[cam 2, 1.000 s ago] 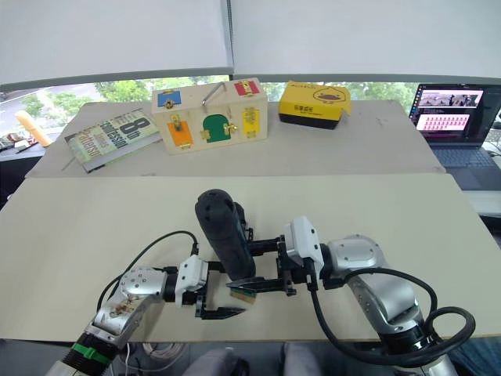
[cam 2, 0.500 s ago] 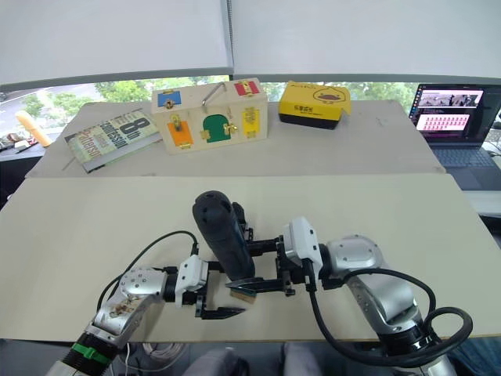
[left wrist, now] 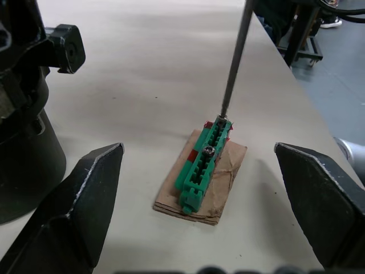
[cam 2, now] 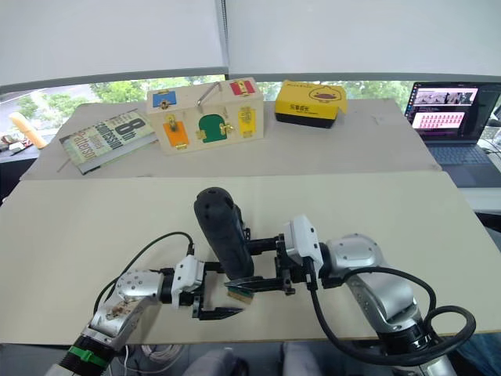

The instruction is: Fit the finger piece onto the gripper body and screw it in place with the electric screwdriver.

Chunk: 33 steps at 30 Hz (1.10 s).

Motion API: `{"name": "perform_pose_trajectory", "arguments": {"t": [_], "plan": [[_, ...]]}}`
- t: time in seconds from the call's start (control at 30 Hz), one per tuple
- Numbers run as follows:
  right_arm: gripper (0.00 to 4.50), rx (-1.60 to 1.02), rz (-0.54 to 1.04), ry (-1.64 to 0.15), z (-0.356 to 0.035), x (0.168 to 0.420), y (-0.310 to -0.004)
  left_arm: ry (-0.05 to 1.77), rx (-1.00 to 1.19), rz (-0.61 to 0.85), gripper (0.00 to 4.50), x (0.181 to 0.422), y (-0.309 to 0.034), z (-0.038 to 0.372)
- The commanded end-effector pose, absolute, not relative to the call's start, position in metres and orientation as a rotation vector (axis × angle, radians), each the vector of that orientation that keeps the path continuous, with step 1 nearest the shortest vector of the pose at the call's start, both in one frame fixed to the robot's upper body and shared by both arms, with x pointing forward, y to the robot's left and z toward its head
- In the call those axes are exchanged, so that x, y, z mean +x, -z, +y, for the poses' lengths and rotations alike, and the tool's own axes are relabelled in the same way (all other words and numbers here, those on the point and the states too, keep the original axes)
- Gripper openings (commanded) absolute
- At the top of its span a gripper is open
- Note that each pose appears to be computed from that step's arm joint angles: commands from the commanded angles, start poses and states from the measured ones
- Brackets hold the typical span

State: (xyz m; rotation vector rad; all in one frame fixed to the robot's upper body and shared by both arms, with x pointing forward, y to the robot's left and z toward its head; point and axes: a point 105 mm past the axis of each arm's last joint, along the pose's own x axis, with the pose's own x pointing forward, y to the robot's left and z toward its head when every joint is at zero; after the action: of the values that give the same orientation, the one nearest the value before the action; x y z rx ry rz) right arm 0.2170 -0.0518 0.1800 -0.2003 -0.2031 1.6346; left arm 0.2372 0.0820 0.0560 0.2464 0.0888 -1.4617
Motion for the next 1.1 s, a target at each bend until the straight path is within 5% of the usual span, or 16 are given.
{"name": "perform_pose_trajectory", "arguments": {"t": [0.03,0.63,1.1], "plan": [[1.91,-0.198,-0.301,-1.655,-0.051,0.209,-0.205,1.471,0.260,0.112,4.50,0.232,-0.055,0.091],[1.91,-0.152,-0.344,-1.629,-0.062,0.204,-0.248,1.494,0.140,0.031,4.50,0.221,-0.117,0.132],[1.91,-0.062,-0.334,-1.471,-0.096,0.236,-0.291,1.297,0.084,-0.015,4.50,0.259,-0.153,0.172]]}}
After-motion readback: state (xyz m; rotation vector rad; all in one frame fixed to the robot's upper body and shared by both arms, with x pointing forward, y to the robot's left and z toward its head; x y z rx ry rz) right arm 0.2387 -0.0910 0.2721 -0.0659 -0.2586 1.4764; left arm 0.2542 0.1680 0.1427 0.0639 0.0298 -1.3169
